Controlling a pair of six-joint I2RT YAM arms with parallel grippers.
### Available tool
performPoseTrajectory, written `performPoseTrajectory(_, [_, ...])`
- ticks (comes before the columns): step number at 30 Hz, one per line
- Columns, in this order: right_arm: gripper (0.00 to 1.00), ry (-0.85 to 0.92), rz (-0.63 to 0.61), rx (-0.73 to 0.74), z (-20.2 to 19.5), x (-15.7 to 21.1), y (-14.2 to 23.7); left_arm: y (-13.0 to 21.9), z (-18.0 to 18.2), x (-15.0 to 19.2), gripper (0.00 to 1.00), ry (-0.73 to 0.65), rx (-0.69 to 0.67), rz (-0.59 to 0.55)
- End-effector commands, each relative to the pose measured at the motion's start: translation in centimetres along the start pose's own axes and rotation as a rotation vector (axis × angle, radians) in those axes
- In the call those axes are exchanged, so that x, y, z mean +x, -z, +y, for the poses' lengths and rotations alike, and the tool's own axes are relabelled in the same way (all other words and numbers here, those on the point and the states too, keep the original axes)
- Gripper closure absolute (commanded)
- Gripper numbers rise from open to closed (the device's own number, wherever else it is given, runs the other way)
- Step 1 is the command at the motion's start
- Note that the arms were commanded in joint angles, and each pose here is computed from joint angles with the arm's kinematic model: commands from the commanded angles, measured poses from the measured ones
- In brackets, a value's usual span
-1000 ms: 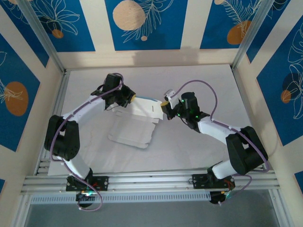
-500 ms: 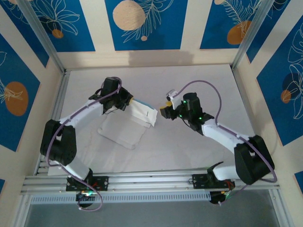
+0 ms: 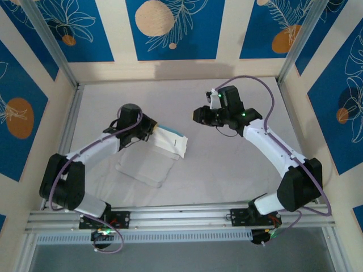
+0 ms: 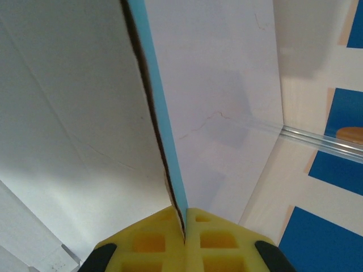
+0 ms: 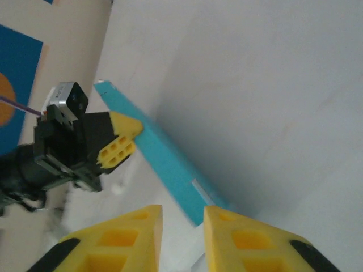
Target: Fold the paper box
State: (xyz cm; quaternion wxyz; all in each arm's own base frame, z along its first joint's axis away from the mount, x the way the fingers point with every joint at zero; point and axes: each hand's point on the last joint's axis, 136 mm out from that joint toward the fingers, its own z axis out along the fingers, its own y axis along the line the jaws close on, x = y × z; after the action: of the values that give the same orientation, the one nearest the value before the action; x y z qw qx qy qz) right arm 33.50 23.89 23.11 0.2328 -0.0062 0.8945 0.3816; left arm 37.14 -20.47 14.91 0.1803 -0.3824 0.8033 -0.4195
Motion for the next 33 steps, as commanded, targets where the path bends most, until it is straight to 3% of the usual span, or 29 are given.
performPoseTrajectory(1, [0.64, -0.344, 0.180, -0.025, 0.6, 3.8, -0.5, 1.4, -1.6, 0.1, 1.00, -0.017, 0.086, -0.029])
performPoseTrajectory(8, [0.52, -0.468, 0.251, 0.017, 1.7, 5.9, -2.6, 2.4, -2.7, 0.5, 1.00, -0.021, 0.124, -0.015])
performPoseTrajectory(27, [0.54, -0.499, 0.287, 0.004, 4.0, 5.9, -7.1, 2.7, -2.3, 0.9, 1.00, 0.011, 0.132, 0.001])
performPoseTrajectory(33, [0.54, -0.483, 0.244, 0.046, 3.7, 5.0, -7.5, 2.8, -2.1, 1.1, 1.00, 0.020, 0.136, 0.008])
